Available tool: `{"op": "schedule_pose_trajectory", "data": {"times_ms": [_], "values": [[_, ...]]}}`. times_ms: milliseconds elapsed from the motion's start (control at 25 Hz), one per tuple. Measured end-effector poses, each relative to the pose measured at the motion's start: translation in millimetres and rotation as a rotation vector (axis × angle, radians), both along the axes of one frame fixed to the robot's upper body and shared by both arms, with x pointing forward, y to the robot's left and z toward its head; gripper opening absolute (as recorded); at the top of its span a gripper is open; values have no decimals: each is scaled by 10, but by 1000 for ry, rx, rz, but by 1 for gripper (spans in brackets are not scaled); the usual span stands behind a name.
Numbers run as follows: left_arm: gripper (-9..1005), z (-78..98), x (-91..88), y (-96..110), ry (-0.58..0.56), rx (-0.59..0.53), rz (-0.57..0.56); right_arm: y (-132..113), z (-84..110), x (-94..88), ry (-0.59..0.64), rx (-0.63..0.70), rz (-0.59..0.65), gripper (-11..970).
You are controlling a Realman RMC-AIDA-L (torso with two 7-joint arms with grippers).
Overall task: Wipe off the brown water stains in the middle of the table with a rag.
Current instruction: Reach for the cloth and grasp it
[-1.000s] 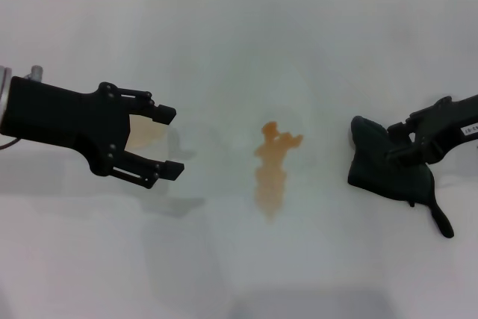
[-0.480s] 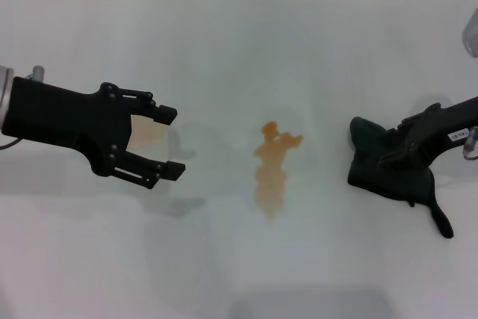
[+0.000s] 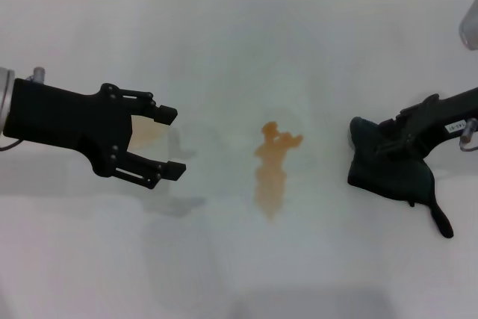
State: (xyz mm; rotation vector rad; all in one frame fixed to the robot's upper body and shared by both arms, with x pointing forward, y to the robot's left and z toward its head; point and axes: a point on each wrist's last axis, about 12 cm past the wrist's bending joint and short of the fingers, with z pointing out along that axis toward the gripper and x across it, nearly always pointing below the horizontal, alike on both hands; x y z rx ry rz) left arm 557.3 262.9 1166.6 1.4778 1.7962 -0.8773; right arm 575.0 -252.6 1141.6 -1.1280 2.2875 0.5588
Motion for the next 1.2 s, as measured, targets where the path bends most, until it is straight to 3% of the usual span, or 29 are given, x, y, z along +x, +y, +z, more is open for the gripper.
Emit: {"op": "schedule_pose_trajectory", "data": {"times_ms": [200, 720, 1200], "values": [[879, -9, -4, -2, -1, -1, 1, -4, 52, 14, -11, 2, -7, 610], [879, -6, 13, -6, -12, 0, 7, -35, -114, -10, 35, 2, -31, 609], [880, -10, 11, -10, -11, 0, 8, -43, -140, -7, 31, 1, -40, 607]]}}
